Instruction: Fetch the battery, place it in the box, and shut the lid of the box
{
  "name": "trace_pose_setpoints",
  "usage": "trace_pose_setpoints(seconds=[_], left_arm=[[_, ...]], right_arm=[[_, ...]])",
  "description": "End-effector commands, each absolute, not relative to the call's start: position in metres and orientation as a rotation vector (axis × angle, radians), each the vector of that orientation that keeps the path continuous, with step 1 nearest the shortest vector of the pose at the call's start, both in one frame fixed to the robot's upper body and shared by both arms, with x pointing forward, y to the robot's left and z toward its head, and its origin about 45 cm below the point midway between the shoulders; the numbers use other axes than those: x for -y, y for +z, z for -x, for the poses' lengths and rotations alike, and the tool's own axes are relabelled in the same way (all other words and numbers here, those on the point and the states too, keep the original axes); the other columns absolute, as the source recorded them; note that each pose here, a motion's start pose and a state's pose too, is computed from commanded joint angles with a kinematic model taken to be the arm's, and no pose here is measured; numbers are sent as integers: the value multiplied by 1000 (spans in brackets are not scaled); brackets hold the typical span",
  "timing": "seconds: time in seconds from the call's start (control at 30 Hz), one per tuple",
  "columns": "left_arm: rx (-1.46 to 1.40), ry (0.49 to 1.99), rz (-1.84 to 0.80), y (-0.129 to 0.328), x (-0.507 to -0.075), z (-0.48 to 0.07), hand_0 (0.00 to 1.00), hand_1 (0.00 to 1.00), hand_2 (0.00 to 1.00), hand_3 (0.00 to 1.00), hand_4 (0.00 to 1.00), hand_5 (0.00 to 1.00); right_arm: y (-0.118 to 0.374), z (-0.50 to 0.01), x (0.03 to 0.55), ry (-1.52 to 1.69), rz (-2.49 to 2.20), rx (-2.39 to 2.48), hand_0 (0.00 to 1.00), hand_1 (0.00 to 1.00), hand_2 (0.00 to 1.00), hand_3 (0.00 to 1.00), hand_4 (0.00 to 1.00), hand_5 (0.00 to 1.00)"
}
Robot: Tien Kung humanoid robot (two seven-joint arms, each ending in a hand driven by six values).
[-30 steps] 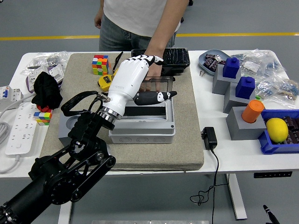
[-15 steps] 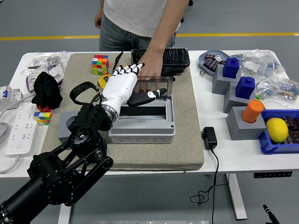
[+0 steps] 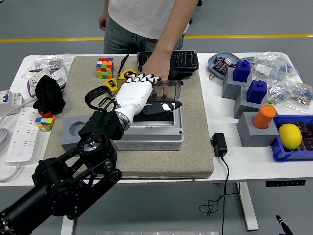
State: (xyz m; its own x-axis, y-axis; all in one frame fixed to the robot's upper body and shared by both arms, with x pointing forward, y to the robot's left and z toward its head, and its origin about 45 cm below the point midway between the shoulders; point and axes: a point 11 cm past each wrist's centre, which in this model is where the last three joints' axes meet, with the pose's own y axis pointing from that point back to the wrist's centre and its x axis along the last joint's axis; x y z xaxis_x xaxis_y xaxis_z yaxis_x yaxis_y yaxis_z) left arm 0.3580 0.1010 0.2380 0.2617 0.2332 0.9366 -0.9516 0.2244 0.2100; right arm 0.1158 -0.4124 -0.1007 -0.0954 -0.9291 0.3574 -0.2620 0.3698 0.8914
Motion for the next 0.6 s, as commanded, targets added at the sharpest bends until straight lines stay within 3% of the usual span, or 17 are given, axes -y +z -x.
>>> trace_pose_setpoints(seconds=[0.3, 0.33, 0.5, 0.53, 0.6], left_arm=[[960, 990, -979, 244, -96, -360, 998, 998, 963, 856, 998, 998], [965, 984, -979, 246, -95, -359, 998, 954, 863, 804, 998, 998], [985, 939, -988, 249, -91, -356, 998, 954, 863, 804, 998, 998], [987, 935, -989, 249, -90, -356, 973, 703, 691, 701, 998, 998], [992, 922, -987, 251, -89, -354, 973, 703, 691, 701, 998, 998]], right_arm=[[-100, -117, 413, -803, -1093, 1596, 879, 851, 791, 800, 998, 998], [-100, -117, 413, -803, -1092, 1596, 879, 851, 792, 800, 998, 998], [-100, -117, 414, -802, -1090, 1597, 879, 851, 792, 800, 998, 998], [-100, -117, 414, -802, -1089, 1597, 879, 851, 792, 801, 998, 998], [-100, -118, 414, -801, -1090, 1598, 879, 851, 792, 801, 998, 998]])
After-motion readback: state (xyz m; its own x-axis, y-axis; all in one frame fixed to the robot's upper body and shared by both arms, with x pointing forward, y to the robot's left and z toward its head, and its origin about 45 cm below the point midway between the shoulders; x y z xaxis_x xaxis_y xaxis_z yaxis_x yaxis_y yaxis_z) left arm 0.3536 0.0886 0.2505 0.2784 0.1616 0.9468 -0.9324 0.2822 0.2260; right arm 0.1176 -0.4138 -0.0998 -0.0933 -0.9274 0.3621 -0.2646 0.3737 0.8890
